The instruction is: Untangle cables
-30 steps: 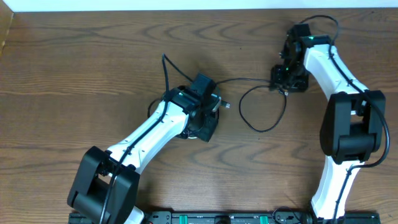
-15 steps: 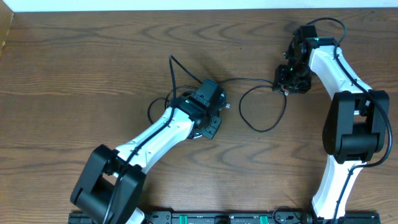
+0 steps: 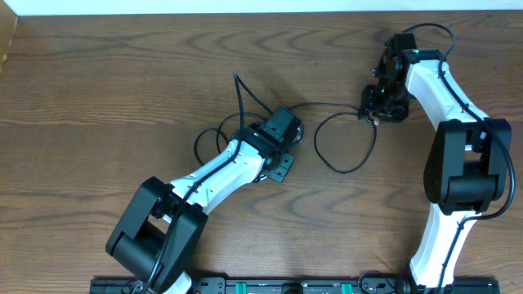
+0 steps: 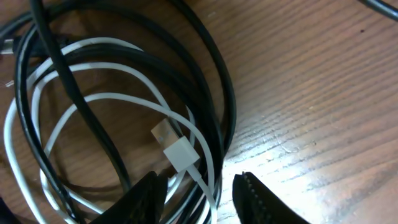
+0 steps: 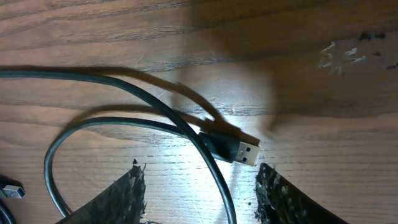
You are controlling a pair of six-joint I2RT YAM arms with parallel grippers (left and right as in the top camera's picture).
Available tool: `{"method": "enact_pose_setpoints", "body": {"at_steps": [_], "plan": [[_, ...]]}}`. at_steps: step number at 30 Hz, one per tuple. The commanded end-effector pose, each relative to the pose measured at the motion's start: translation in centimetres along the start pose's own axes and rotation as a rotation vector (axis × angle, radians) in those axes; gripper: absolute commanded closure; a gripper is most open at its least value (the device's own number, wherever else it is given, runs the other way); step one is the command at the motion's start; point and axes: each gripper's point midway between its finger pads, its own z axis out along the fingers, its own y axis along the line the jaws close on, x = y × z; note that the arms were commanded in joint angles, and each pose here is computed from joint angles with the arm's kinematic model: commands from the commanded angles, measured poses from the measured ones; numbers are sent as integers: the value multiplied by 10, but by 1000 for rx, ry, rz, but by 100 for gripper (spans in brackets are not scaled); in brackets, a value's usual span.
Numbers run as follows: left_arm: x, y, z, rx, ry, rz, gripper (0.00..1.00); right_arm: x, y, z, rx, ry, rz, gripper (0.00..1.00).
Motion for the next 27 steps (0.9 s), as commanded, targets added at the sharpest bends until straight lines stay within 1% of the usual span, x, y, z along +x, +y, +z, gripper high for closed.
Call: {"method": "enact_pose_setpoints", "body": {"at_steps": [1,5,10,13,14,22,27], "plan": [[5,6,5,-33,23,-1,62,3,5,1,-6,6,-4,46],[7,6,5,-34,30,5,62,3,5,1,-6,6,-4,46],[17,7,9,-39,74,6,63,3,5,1,-6,5,-4,46],[18,7,11,-39,79,6,69,3,5,1,-6,5,-4,46],[18,7,11,-39,79,6,70,3,5,1,-6,5,-4,46],[18,7,11,-39,81,6,71,3,5,1,-6,7,-3,45],[22,5,20,-41,103,14,71,3,5,1,-6,6,-4,45]]}}
